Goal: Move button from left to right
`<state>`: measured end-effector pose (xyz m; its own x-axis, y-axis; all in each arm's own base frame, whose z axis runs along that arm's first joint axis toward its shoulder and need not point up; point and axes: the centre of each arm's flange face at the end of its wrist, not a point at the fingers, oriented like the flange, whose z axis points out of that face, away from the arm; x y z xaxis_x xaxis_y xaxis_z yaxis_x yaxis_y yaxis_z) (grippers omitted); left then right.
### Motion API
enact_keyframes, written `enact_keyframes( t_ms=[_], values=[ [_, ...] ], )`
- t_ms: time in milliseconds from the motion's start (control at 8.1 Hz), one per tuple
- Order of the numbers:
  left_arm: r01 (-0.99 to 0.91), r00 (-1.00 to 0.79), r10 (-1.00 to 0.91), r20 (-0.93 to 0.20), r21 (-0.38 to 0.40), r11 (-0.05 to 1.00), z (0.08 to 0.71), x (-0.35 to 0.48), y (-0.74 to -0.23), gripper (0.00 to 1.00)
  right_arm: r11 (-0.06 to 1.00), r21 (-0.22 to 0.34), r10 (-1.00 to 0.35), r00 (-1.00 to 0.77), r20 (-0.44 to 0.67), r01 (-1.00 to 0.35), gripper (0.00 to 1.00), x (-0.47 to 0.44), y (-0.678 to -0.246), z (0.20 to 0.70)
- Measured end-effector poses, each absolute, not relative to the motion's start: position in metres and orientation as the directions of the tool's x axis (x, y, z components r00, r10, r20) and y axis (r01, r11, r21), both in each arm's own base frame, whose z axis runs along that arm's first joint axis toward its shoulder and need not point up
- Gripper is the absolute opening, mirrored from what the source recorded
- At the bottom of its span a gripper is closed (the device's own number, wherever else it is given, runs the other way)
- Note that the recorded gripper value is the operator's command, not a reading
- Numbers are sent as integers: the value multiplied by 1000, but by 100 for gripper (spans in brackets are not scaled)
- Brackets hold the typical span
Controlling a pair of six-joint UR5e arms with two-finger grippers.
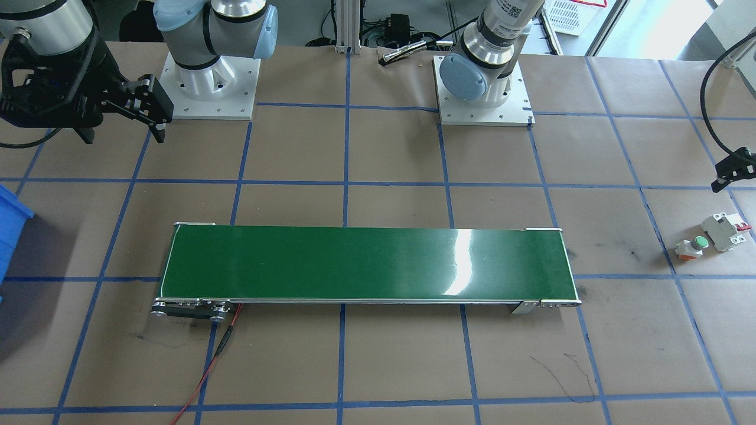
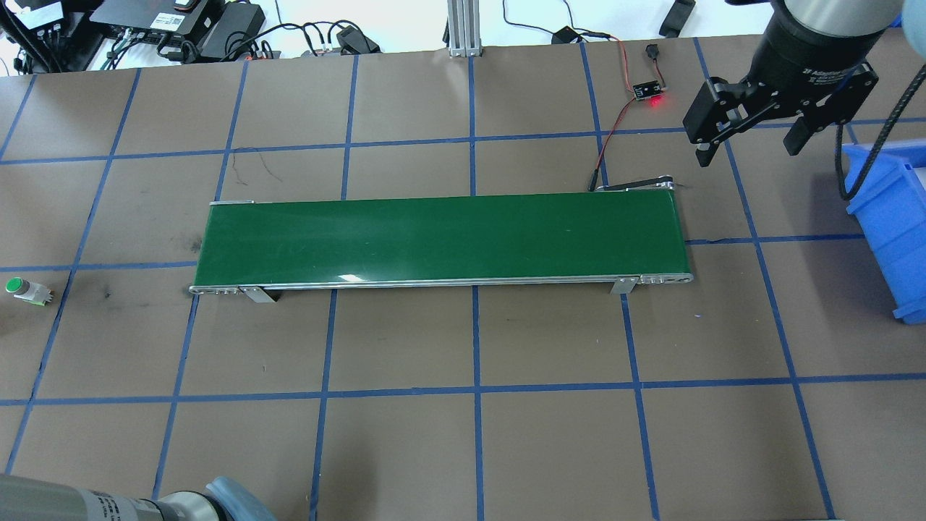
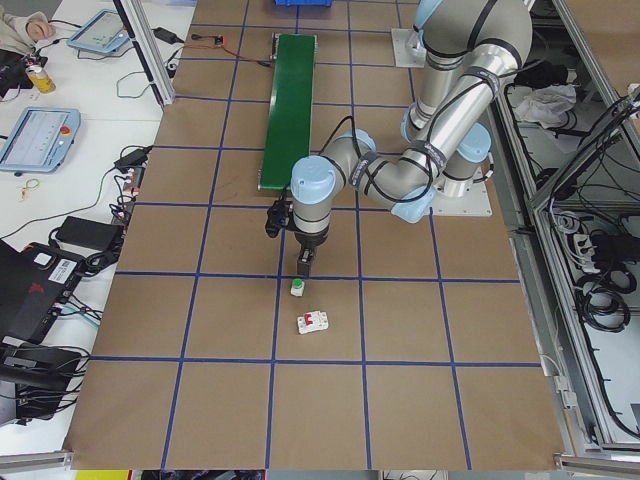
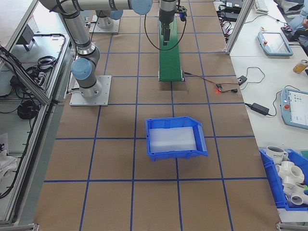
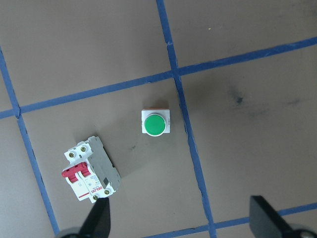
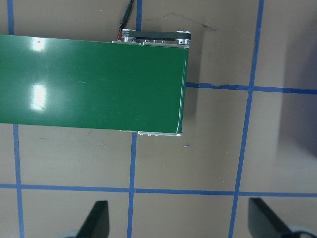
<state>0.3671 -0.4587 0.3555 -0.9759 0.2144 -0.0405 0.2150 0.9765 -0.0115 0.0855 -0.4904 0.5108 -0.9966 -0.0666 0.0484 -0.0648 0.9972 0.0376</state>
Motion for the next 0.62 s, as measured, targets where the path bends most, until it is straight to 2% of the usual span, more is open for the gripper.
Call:
enact_keyframes(
  t_ms=[617],
  values=[
    [232,-972,231,-28,-5,973,336,382,-459,100,997,38,-67,-997,48,-65,100,86,-490,511]
  ],
)
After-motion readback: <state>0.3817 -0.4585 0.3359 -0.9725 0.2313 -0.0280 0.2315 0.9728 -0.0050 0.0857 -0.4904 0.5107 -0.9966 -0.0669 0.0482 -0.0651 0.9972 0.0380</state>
